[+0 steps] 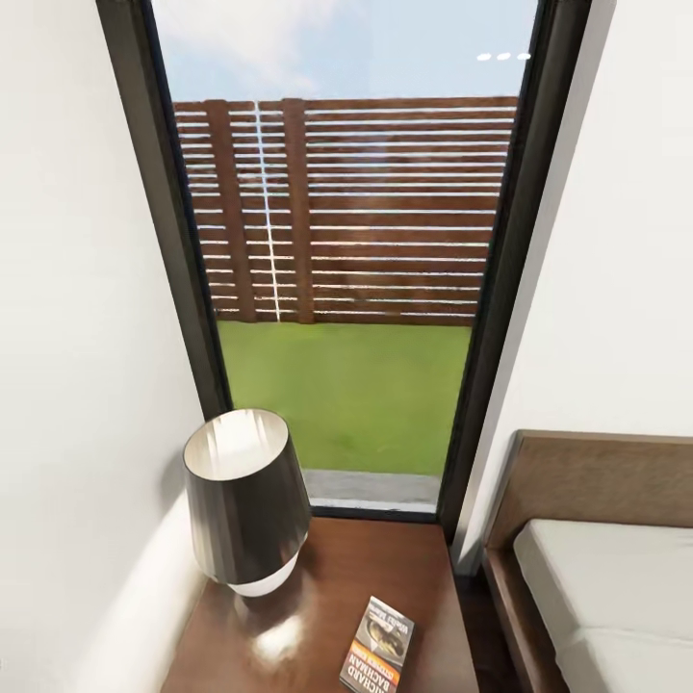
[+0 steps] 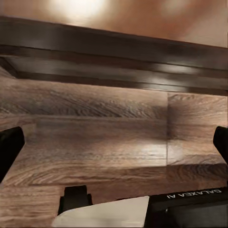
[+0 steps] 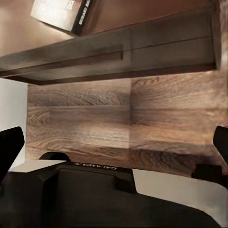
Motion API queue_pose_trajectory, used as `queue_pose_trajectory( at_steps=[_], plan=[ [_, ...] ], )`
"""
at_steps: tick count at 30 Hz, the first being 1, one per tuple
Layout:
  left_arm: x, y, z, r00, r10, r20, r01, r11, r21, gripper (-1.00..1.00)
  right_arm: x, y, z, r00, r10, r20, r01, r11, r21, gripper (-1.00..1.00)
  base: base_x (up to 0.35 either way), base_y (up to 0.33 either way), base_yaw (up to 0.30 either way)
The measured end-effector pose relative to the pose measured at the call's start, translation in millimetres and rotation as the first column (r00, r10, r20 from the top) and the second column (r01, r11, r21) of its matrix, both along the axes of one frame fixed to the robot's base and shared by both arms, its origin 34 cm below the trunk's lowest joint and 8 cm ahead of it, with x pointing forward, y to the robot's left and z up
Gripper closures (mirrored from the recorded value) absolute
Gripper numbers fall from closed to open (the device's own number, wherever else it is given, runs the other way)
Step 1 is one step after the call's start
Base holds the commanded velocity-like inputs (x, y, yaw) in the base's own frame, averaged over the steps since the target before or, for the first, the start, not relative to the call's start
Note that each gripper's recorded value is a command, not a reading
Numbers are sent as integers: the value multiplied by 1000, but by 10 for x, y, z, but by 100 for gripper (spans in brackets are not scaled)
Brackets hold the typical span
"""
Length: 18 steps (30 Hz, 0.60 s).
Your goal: In the bedroom, move the book from the bed onto either nightstand, and place the two sandals side by side next to the bed.
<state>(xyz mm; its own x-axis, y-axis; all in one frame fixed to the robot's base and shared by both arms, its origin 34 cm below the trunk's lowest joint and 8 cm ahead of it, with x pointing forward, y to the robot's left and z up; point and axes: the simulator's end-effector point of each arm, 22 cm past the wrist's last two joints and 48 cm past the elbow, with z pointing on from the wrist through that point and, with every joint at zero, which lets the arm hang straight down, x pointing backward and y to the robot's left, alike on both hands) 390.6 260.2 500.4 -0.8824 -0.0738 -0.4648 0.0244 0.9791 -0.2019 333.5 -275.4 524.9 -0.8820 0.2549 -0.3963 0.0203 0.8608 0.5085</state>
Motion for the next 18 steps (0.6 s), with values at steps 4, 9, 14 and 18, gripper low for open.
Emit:
queue_pose_trajectory(
  at_steps=[4, 9, 14, 18],
  plan=[
    [-318, 110, -69, 997, -57, -54, 61, 994, 88, -100, -173, -2, -54, 994, 102, -44, -105, 993, -61, -100, 0, 0, 0],
    [-527, 121, -123, 990, -109, -85, 119, 986, 114, -100, -211, -3, -73, 991, 126, -54, -130, 989, -73, -100, 0, 0, 0],
    [-548, 80, -128, 989, -118, -87, 128, 985, 112, -100, -213, -6, -75, 990, 127, -55, -131, 989, -75, -100, 0, 0, 0],
    [-549, 56, -129, 989, -119, -87, 129, 986, 109, -100, -213, -9, -75, 990, 127, -55, -131, 989, -75, -100, 0, 0, 0]
  ],
)
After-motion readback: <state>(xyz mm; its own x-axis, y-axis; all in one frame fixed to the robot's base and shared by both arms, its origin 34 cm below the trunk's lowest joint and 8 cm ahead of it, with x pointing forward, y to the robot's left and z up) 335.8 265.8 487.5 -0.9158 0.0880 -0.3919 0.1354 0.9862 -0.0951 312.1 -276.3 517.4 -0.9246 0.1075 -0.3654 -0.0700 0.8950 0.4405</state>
